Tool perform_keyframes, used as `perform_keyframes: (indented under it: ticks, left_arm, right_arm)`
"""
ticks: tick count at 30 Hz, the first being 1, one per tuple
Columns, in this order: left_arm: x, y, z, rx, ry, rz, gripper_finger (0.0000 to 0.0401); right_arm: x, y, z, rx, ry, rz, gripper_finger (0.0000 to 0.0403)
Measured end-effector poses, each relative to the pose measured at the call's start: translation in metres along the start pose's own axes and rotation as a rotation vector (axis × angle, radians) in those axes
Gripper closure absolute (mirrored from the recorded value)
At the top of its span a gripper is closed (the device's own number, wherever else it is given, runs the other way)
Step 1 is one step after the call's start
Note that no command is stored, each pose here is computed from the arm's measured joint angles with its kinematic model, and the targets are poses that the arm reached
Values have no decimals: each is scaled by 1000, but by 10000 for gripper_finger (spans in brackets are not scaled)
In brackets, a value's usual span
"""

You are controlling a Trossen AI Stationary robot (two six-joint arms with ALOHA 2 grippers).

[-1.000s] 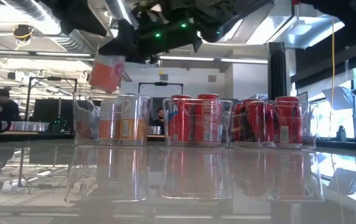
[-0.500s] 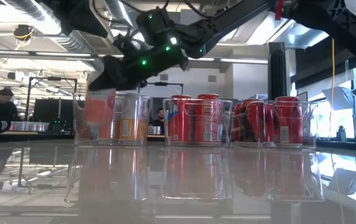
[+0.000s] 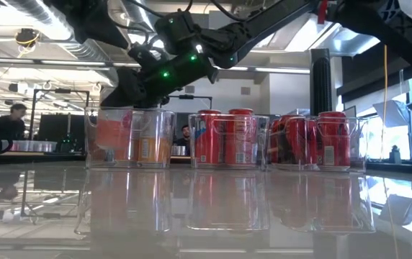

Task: Sort soda cans
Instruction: Put the pink white soda can into the left transparent bin

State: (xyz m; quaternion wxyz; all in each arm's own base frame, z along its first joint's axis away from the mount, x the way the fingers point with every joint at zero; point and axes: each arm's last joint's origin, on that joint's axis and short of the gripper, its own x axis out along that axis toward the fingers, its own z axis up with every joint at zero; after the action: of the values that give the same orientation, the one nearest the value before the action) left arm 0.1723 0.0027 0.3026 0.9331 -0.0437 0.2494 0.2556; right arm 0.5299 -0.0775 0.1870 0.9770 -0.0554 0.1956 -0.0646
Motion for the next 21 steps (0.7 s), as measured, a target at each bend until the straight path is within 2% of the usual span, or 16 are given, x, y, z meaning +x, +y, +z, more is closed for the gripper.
perform_keyframes:
  ticks: [7, 21]
  left_arm:
    - [3, -2, -1, 7, 11, 3, 397]
    - [3, -2, -1, 7, 11, 2, 397]
  right_arm:
    - [0, 1, 0, 2, 6, 3, 62]
    - [0, 0, -1, 6, 12, 2, 57]
